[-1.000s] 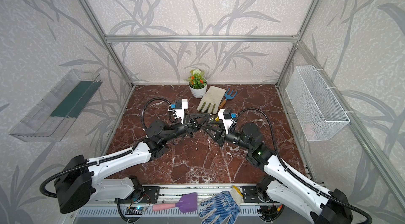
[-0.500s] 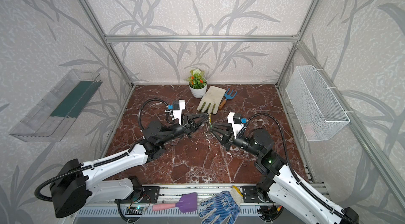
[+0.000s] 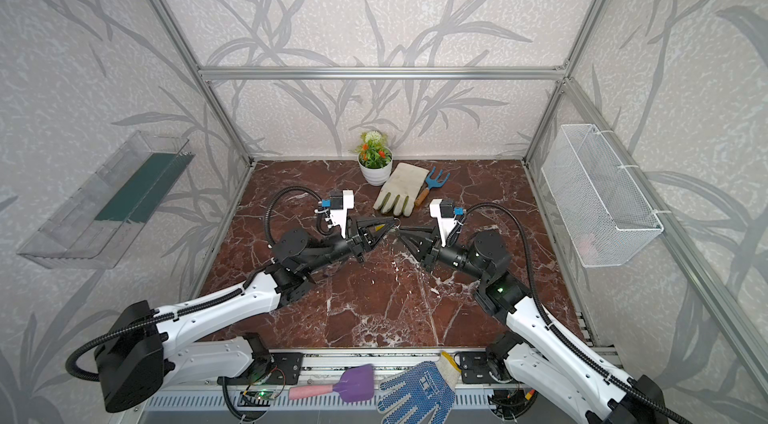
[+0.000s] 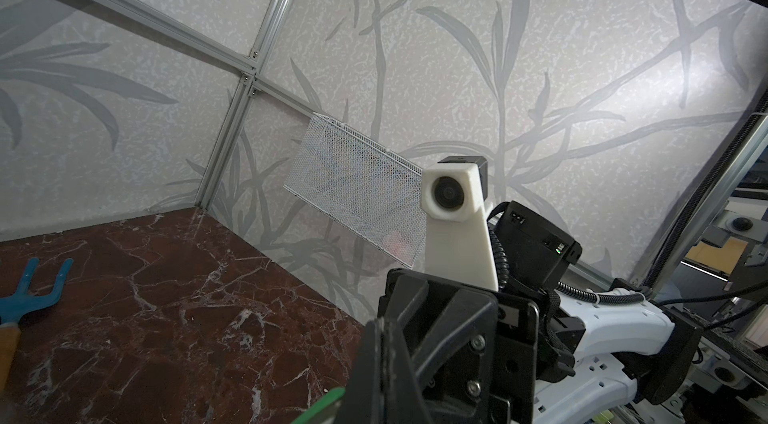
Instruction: Put the keys on the keyring
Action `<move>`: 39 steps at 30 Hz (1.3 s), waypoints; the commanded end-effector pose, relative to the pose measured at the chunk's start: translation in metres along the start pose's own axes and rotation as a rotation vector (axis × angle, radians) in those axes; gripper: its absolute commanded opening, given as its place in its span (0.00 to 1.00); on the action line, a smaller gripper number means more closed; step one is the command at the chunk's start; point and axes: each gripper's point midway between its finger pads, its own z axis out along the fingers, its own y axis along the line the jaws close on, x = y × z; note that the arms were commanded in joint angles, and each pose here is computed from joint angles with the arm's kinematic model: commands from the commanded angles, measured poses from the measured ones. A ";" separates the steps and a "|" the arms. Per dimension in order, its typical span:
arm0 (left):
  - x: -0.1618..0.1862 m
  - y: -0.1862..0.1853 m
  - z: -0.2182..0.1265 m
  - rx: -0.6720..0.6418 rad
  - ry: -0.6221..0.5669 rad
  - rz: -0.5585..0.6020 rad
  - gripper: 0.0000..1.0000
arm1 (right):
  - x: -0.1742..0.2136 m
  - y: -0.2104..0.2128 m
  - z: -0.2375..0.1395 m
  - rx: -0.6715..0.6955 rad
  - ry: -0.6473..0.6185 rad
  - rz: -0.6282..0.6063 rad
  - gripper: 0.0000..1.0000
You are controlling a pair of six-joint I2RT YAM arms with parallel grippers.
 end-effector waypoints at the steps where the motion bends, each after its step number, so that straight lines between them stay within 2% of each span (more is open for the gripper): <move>1: -0.013 -0.016 0.000 0.051 -0.024 0.029 0.00 | -0.030 0.020 -0.004 -0.076 -0.083 -0.015 0.19; 6: -0.013 -0.015 -0.001 0.043 -0.030 0.034 0.00 | -0.027 0.020 -0.006 -0.080 -0.070 -0.016 0.22; 21: -0.011 -0.012 0.000 0.027 -0.019 0.044 0.00 | -0.041 0.016 -0.015 -0.077 -0.109 -0.011 0.24; 33: -0.012 -0.014 0.001 0.030 -0.008 0.038 0.00 | -0.042 0.007 -0.010 -0.107 -0.108 0.063 0.23; 39: -0.012 -0.015 0.000 0.035 -0.006 0.038 0.00 | -0.044 0.008 -0.007 -0.128 -0.106 0.076 0.19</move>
